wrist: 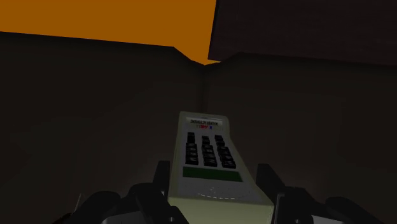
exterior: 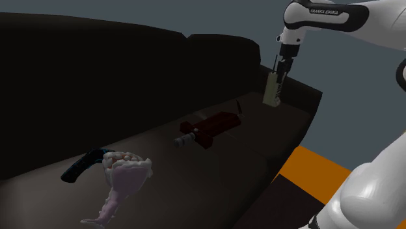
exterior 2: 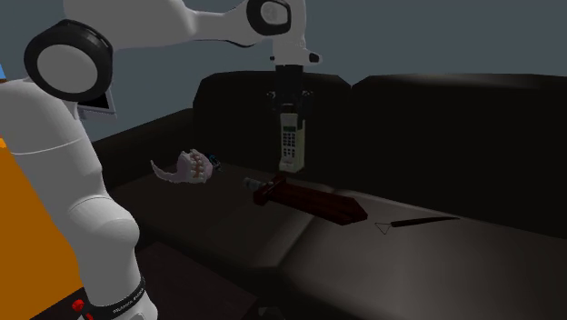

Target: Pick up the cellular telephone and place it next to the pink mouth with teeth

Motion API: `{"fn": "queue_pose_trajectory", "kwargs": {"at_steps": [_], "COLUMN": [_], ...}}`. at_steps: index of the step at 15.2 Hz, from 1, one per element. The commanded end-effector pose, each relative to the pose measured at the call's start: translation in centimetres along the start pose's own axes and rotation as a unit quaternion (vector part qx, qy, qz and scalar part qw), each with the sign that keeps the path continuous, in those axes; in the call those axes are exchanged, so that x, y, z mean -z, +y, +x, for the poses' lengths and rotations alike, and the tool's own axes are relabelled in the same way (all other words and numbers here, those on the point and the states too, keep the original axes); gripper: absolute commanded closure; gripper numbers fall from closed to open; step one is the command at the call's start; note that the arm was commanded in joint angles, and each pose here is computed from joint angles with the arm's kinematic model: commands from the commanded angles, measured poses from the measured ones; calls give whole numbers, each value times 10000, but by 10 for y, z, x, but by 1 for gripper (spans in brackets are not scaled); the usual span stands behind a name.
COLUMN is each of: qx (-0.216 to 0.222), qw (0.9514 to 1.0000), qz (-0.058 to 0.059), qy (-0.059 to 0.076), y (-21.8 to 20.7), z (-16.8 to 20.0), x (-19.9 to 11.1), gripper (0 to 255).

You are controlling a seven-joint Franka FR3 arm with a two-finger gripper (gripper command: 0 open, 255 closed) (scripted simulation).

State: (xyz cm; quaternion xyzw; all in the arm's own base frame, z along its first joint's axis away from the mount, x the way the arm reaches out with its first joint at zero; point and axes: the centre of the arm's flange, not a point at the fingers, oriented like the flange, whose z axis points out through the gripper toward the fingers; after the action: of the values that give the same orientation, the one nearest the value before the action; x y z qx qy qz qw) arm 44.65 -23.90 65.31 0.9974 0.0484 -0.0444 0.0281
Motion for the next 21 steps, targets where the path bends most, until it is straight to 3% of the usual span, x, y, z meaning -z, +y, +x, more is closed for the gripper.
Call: {"fn": "queue_pose_trajectory", "kwargs": {"at_steps": [1,21], "qx": [0,0], "qw": [10000,10000], "qz": [-1,-1], "qy": [2,2], "y": [-12,-274], "z": [1,29], "x": [6,32], "gripper": [255,255]}}
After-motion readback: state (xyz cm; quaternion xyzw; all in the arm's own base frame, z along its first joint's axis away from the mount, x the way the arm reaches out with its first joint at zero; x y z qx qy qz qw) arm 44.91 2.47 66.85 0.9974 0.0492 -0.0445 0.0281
